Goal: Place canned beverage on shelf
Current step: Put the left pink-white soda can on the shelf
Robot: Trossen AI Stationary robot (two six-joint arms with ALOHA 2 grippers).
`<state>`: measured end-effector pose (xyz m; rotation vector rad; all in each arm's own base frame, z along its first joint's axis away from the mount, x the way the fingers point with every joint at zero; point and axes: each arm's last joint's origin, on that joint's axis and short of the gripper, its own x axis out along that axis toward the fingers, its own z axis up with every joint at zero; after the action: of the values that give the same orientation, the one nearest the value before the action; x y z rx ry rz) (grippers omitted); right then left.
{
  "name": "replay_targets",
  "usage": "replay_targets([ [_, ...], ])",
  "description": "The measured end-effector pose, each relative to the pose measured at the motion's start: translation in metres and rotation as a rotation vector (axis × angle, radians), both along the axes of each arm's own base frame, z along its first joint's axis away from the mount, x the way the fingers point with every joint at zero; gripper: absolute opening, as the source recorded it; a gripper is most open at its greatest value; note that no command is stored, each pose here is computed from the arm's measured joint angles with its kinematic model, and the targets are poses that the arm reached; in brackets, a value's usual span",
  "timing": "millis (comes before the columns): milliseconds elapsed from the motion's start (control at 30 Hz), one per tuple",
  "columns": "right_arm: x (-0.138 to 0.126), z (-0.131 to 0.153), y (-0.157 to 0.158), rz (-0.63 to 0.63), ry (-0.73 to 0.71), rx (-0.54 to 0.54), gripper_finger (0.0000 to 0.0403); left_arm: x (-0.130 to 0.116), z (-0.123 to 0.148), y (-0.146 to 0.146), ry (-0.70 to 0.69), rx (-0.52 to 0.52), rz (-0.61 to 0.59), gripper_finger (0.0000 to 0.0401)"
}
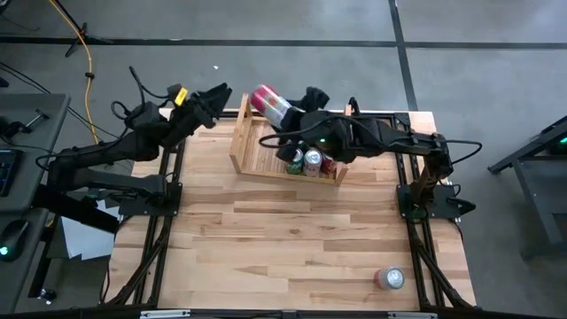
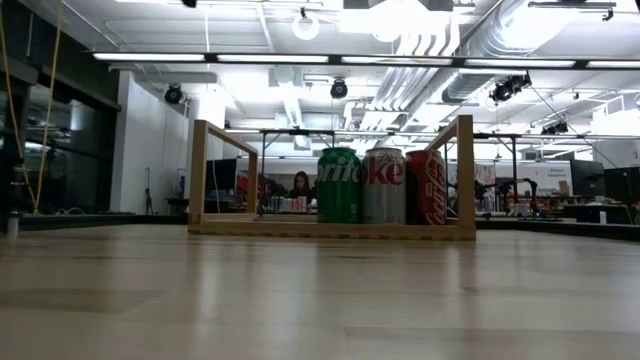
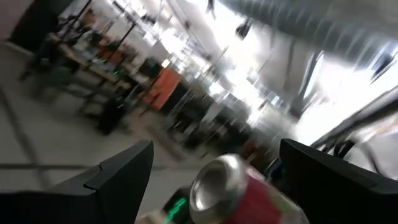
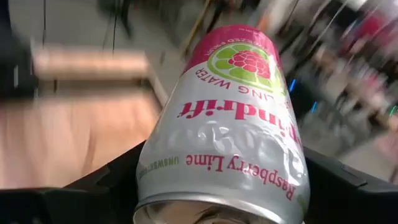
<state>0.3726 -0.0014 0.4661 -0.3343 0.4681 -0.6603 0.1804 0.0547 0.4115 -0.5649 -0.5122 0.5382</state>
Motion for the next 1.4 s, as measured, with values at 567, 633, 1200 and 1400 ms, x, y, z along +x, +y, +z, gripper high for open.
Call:
replay_targets([
  [567,-0.023,-0.053,0.016,0.218,0.427,0.553,0.0297,0.0,-0.046,-0.007,0.706,0.139,0.115,0.034],
  [633,-0.025,-0.054,0.021,0.206,0.446,0.541,0.0297,-0.005,-0.056,-0.003,0.8,0.079,0.221,0.0339],
  [1200,-0.032,-0.057,0.027,0.185,0.511,0.524,0.0297,-0.028,-0.118,0.022,1.24,-0.353,0.385,0.0015],
  [1400,-0.031,-0.057,0.027,0.187,0.51,0.523,0.0297,-0.013,-0.153,0.027,1.311,-0.443,0.277,0.0002],
])
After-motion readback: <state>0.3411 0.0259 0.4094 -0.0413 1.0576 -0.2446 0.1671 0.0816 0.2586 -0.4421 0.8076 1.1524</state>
